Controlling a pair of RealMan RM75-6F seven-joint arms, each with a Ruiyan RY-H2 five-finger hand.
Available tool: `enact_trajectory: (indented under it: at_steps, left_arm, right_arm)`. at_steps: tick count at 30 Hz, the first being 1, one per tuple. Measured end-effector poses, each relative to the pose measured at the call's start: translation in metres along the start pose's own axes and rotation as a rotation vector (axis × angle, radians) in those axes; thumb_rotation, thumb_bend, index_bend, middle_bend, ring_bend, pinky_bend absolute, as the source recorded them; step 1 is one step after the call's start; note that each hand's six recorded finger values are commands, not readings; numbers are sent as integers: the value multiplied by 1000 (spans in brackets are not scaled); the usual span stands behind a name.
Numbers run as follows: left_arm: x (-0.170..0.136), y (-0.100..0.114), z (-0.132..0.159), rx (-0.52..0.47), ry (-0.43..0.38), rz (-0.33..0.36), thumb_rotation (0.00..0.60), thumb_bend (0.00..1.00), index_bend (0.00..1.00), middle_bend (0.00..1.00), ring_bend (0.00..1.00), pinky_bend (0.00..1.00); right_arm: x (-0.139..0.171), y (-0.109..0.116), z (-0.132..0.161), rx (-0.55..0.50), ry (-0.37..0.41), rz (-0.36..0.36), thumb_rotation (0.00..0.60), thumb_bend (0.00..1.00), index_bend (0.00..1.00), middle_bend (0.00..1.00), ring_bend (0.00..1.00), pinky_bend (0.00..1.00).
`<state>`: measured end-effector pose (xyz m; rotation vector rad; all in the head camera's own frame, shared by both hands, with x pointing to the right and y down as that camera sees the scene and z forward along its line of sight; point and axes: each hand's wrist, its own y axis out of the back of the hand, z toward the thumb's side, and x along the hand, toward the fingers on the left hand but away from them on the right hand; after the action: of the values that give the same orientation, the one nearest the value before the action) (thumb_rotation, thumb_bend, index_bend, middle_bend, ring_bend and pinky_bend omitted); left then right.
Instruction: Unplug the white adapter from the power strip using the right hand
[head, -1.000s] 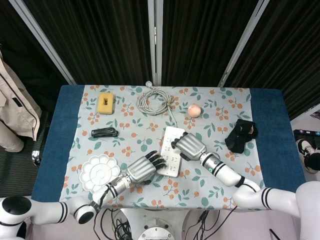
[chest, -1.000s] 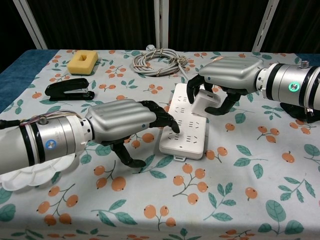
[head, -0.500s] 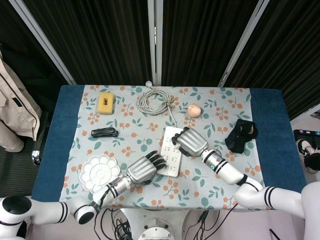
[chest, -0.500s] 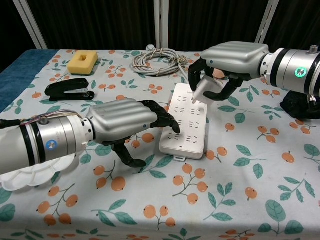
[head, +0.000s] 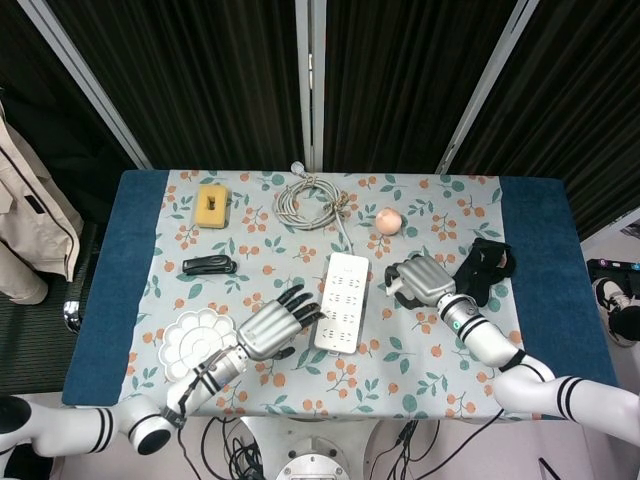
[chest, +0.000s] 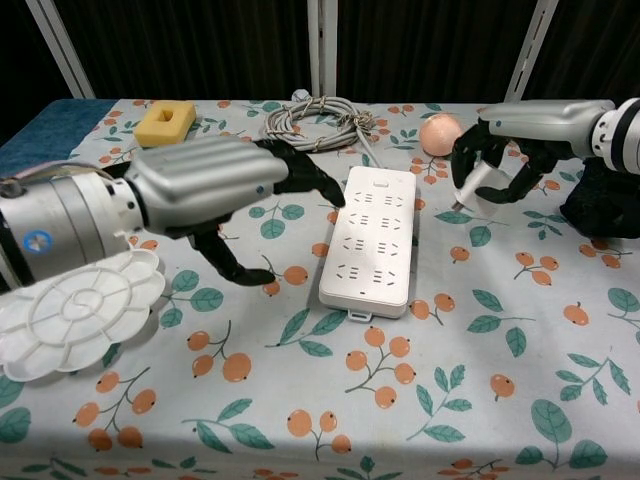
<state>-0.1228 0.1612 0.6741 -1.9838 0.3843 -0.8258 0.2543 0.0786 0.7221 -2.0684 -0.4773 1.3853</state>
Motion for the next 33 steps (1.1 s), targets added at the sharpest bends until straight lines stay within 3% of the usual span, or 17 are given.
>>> enact_trajectory:
  at_steps: [2, 4, 7, 14, 22, 28, 33]
  left_arm:
    - [-8, 11, -12, 7, 42, 37, 600, 219, 176, 154, 71, 70]
    - [-18, 22, -28, 12, 96, 67, 600, 214, 176, 154, 71, 70]
    - [-35, 35, -52, 16, 183, 100, 600, 212, 176, 154, 71, 70]
    - [-98, 56, -111, 34, 428, 167, 600, 209, 176, 154, 71, 67]
    - [-208, 63, -162, 100, 769, 196, 600, 209, 176, 154, 71, 50]
    - [-277, 62, -165, 105, 932, 208, 600, 209, 176, 153, 71, 49]
    - [-310, 62, -152, 105, 994, 243, 600, 208, 176, 154, 71, 47]
  right_arm:
    - [-1, -5, -6, -30, -22, 25, 600, 309, 40, 214, 144, 196]
    - [-1, -7, -10, -50, -36, 41, 600, 263, 0, 115, 66, 154]
    - [1, -3, -13, -54, -40, 23, 600, 245, 0, 58, 19, 132]
    - [22, 16, -24, -47, -55, -90, 600, 247, 0, 80, 14, 123]
    - [91, 37, -51, -59, -114, -350, 600, 266, 0, 142, 23, 123]
    - [178, 28, -81, -76, -243, -490, 600, 266, 0, 122, 22, 123]
    - [232, 9, -88, -98, -332, -500, 600, 267, 0, 107, 5, 108]
